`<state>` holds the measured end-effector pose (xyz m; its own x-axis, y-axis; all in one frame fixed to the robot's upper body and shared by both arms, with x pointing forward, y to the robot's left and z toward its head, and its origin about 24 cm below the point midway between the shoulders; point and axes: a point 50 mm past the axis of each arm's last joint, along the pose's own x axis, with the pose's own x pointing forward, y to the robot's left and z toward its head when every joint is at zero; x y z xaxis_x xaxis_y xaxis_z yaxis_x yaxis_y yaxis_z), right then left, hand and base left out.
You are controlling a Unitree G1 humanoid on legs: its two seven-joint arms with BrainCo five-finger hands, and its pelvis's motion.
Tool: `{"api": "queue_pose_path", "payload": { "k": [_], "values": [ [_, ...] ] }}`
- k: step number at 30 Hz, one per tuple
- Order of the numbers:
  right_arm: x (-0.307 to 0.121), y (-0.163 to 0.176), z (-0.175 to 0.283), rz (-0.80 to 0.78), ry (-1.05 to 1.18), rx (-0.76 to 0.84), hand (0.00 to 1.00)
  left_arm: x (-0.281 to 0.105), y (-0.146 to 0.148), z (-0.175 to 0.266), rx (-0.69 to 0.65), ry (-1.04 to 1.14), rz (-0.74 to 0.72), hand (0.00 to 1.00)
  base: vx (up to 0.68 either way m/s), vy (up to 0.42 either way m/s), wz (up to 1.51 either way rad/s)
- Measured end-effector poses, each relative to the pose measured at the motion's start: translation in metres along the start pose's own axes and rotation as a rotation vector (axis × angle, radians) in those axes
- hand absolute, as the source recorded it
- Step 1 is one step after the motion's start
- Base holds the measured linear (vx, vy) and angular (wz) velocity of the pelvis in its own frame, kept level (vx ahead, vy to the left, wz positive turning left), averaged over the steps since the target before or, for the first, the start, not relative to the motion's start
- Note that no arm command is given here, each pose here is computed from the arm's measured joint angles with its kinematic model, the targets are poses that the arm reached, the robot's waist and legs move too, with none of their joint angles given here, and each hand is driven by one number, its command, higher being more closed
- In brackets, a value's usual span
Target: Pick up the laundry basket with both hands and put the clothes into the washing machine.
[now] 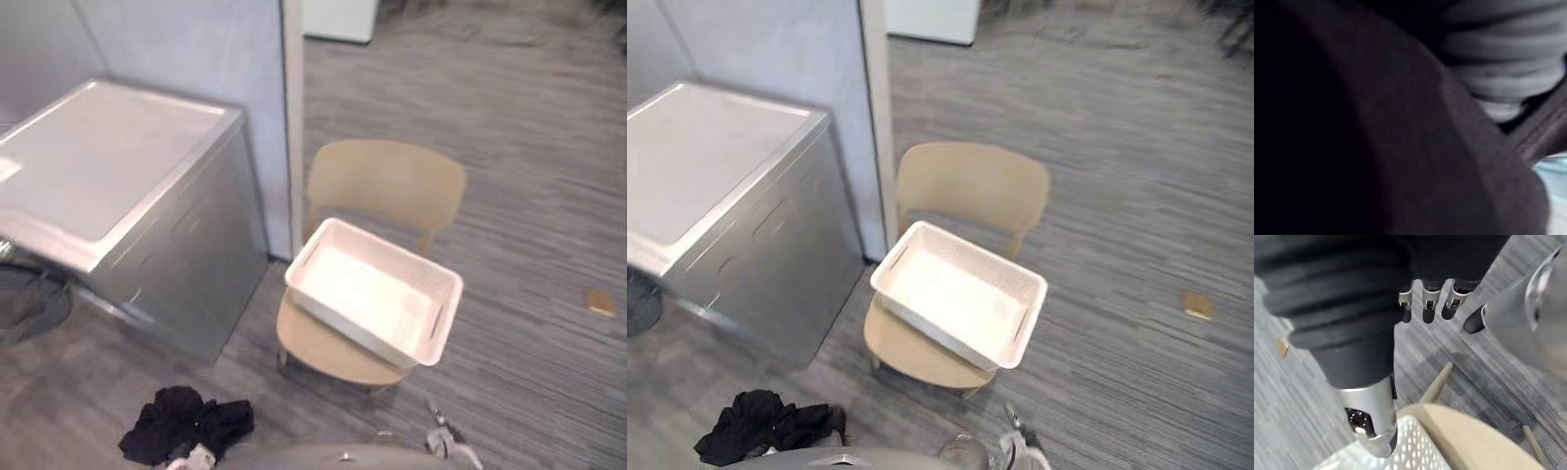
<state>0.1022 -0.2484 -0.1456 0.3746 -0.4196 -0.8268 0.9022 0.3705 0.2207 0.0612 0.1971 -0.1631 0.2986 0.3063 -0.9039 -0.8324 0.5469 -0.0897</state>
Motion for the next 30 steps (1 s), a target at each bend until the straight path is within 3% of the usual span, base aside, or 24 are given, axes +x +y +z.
{"api": "queue_pose_path", "payload": {
  "k": [7, 9, 14, 17, 21, 24, 27, 30],
  "values": [
    [-0.001, -0.017, -0.005, -0.099, 0.025, 0.048, 0.0, 0.003, -0.01, 0.011, 0.018, -0.037, -0.018, 1.0, 0.01, 0.117, 0.59],
    [-0.007, -0.021, -0.037, -0.137, 0.128, 0.081, 0.0, 0.006, -0.013, 0.029, 0.126, -0.077, -0.047, 1.0, 0.02, 0.202, 0.46],
    [-0.008, -0.044, -0.032, -0.193, 0.139, 0.049, 0.0, 0.005, -0.044, 0.034, 0.287, -0.103, -0.161, 1.0, 0.0, 0.269, 0.47],
    [-0.007, -0.04, -0.033, -0.175, 0.143, 0.027, 0.0, 0.003, -0.056, 0.027, 0.388, -0.101, -0.209, 1.0, 0.08, 0.325, 0.33],
    [-0.012, -0.022, -0.052, -0.099, 0.18, 0.012, 0.0, 0.004, -0.044, 0.03, 0.412, -0.103, -0.178, 1.0, 0.12, 0.178, 0.17],
    [-0.014, -0.019, -0.049, -0.052, 0.146, 0.009, 0.0, 0.004, -0.053, 0.031, 0.425, -0.107, -0.194, 1.0, 0.11, 0.067, 0.3],
    [-0.023, -0.032, -0.059, -0.064, 0.143, 0.041, 0.0, 0.001, -0.074, 0.022, 0.421, -0.099, -0.246, 1.0, 0.15, -0.024, 0.91],
    [-0.028, -0.043, -0.067, -0.095, 0.176, 0.041, 0.0, 0.0, -0.076, 0.019, 0.43, -0.093, -0.252, 1.0, 0.24, -0.142, 0.63]
  ]
}}
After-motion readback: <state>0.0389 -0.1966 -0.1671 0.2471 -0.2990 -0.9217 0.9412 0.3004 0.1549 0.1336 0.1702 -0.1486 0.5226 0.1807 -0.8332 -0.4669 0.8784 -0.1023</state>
